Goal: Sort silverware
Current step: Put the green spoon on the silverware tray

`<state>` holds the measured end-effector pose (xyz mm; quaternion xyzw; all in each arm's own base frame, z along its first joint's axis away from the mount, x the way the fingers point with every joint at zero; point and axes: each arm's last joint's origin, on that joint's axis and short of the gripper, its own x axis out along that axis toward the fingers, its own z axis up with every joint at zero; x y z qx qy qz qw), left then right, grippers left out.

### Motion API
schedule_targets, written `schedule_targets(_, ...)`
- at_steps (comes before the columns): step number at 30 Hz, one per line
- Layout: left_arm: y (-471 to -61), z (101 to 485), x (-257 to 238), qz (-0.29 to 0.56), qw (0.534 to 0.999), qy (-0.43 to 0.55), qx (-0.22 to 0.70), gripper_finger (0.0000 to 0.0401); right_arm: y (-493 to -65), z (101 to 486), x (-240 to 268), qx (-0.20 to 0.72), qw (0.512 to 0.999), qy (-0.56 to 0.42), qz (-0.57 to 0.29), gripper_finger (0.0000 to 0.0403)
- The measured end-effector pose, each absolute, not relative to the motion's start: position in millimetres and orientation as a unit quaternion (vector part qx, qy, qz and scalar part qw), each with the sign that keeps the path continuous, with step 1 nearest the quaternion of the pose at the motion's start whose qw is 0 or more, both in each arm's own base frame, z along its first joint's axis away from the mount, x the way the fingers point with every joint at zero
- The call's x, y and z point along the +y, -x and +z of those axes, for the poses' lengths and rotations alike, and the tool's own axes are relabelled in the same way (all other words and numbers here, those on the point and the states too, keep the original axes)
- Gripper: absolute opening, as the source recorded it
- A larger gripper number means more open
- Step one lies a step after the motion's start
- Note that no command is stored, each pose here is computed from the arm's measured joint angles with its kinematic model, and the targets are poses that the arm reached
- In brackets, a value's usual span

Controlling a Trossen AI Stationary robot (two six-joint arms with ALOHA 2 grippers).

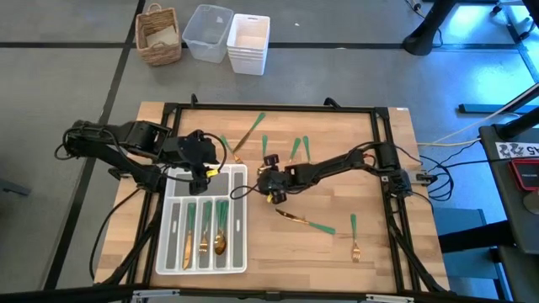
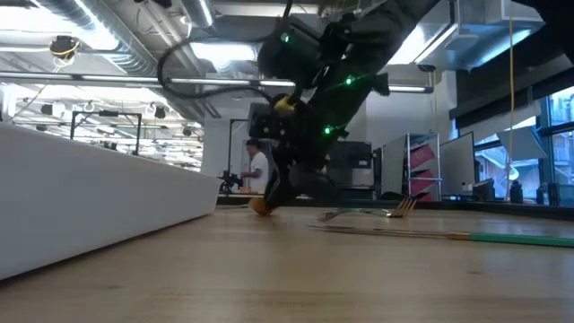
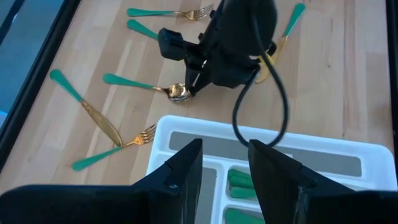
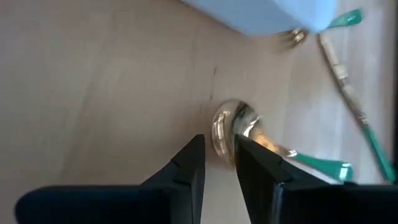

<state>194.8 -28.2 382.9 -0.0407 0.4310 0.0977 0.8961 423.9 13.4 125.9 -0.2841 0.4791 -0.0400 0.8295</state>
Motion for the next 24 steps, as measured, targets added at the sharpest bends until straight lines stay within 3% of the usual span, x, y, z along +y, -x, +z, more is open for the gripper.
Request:
schedule_targets(17,-194,383,-28,0.092,0.895,0.03,0.434,0.0122,-428,116,-11,0.481,0.823,0.285,-0.098,0.0083)
schedule_targets(24,-194,383,-28,0.093,0.896,0.031,0.434,0.0122,-429,116,-21,0.476,0.842,0.249,-0.053,0.001)
